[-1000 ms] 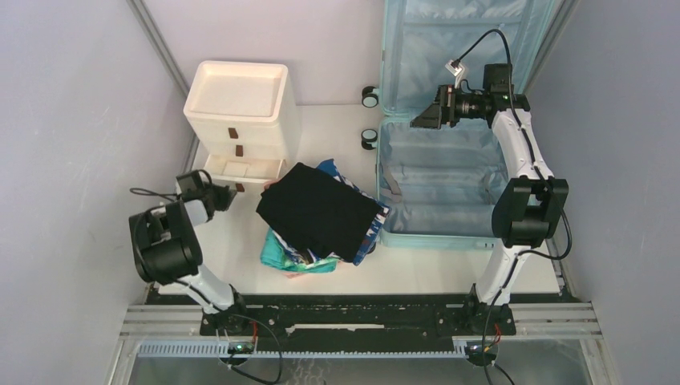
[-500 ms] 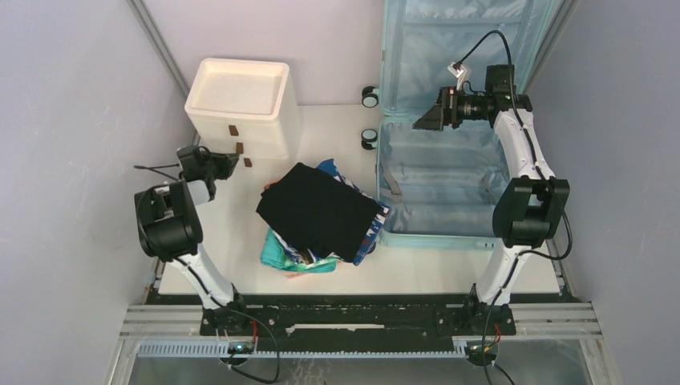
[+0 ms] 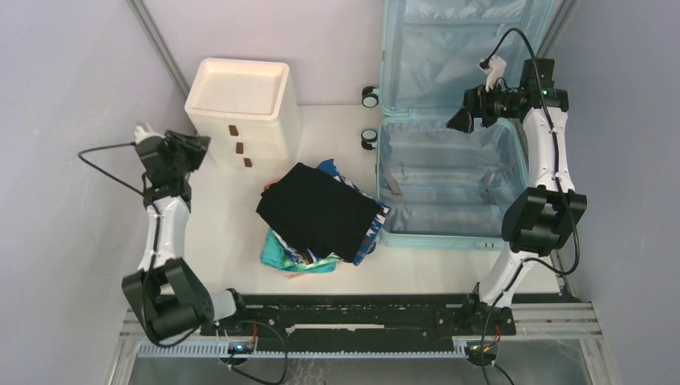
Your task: Open, take out, and arrange the luggage
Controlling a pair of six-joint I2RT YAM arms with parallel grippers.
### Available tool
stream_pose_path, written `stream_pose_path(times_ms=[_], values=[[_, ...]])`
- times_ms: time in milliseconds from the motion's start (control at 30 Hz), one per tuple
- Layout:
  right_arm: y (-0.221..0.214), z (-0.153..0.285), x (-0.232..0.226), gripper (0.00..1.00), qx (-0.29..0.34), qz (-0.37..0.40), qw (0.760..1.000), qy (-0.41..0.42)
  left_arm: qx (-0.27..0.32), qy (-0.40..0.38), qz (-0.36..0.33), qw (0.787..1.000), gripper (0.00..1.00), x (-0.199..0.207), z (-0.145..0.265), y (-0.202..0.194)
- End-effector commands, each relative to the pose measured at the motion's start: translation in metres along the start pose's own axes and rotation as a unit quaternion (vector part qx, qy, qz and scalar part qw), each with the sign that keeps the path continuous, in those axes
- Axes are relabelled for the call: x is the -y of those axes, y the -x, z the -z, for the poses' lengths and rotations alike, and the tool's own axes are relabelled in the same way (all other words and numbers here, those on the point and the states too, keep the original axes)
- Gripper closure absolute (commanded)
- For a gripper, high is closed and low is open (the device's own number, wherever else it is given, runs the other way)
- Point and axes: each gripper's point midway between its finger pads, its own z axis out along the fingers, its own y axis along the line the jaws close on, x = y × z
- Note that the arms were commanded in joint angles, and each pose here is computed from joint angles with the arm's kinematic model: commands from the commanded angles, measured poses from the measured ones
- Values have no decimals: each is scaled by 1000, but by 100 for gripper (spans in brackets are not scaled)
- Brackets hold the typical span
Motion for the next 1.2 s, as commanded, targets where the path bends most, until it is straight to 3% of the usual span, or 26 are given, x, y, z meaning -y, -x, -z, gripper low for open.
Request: stream_pose_path(times_ms=[0, 133, 300, 400, 767, 1167], values=[[28, 43, 0, 0, 4, 106, 991, -79, 69, -64, -112, 989, 53, 83, 56, 60], [61, 74, 24, 0, 49, 61, 981, -180, 90, -159, -115, 976, 33, 155, 91, 86], [104, 117, 17, 0, 122, 65, 965, -222, 66, -277, -149, 947, 18, 244, 132, 93], [124, 140, 10, 0, 156, 73, 952, -252, 75, -322, -169, 929, 1, 279, 159, 97], [164, 182, -23, 0, 260, 34, 920, -291, 152, -409, -206, 876, 0, 333, 244, 114], [176, 195, -32, 0, 292, 19, 908, -300, 142, -411, -219, 874, 0, 330, 249, 106]])
